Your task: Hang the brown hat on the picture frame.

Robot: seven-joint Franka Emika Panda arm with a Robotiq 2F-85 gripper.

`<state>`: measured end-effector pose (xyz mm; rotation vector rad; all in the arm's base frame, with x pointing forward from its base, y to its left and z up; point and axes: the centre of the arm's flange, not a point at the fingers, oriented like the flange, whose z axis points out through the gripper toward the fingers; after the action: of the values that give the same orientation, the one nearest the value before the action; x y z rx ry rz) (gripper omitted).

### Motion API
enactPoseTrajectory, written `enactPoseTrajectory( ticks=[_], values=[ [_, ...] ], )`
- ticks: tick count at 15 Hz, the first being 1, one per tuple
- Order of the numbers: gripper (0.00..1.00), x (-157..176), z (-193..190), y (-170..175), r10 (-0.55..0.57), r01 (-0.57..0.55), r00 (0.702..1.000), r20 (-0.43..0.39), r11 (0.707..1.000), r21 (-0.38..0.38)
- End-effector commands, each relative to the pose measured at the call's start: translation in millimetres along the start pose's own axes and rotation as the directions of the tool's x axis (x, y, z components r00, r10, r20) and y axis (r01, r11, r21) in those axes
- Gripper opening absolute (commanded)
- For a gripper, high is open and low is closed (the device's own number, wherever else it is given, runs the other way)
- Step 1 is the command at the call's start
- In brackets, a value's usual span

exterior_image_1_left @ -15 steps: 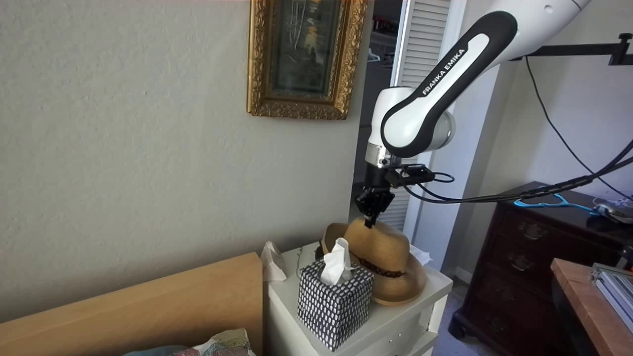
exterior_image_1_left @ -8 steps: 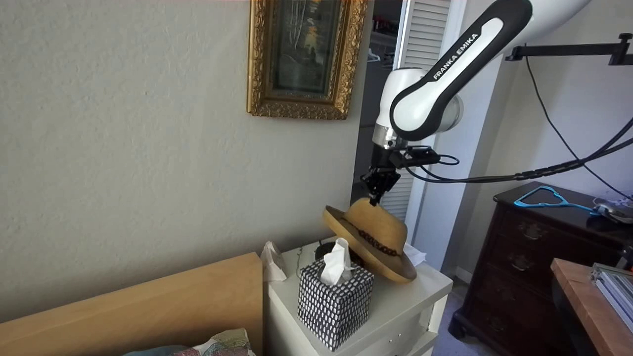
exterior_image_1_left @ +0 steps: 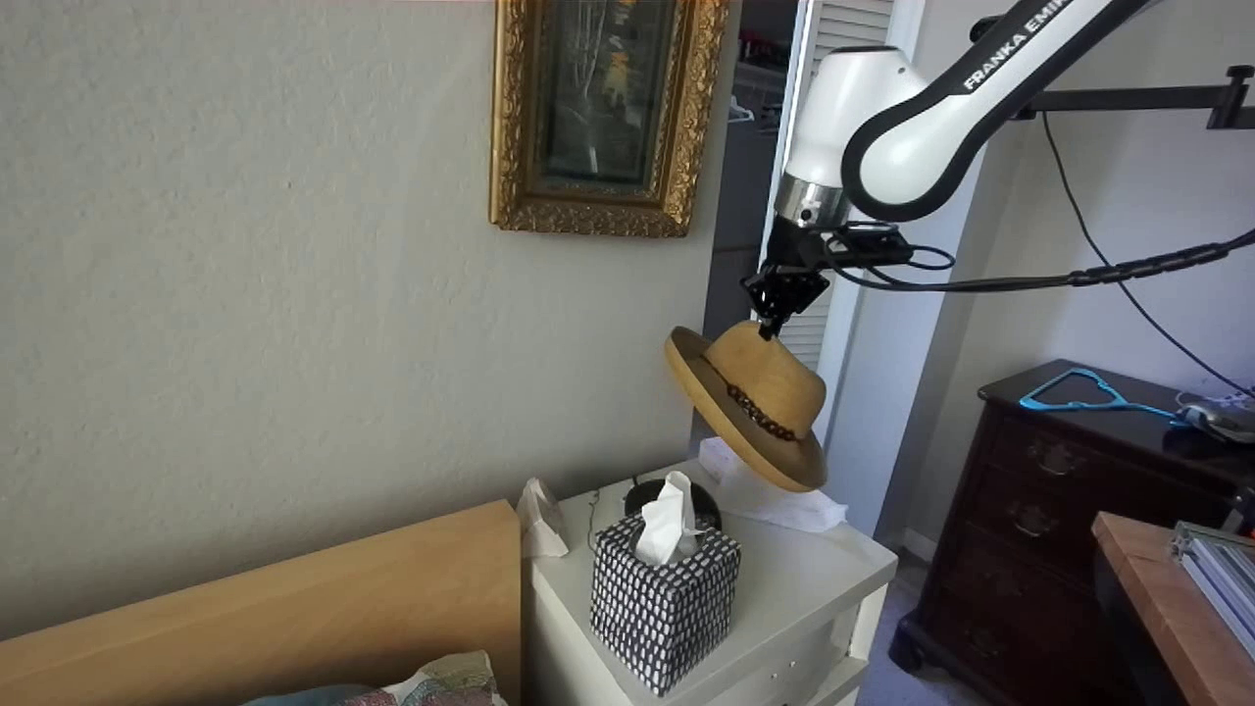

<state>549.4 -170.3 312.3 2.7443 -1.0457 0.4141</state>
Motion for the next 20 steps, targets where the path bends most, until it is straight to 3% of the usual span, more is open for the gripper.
enactPoseTrajectory(
  ticks=[1,5,12,14,17,20],
  values=[
    [0.01,-16.7,-59.0,19.1,0.104,-0.106,0.989,-0.102,0.994,-0.017],
    [0.01,-12.5,-108.3,34.7,0.198,-0.205,0.953,-0.229,0.979,-0.006],
    [0.01,-10.9,-192.1,50.4,0.288,-0.309,0.862,-0.416,0.951,0.017],
    [0.01,-12.9,-216.1,52.1,0.274,-0.292,0.849,-0.452,0.956,0.031],
    [0.01,-21.9,-250.9,55.2,0.137,-0.14,0.856,-0.499,0.99,0.032],
    [0.01,-33.7,-278.7,57.9,0.029,-0.035,0.83,-0.557,0.999,0.0]
  ],
)
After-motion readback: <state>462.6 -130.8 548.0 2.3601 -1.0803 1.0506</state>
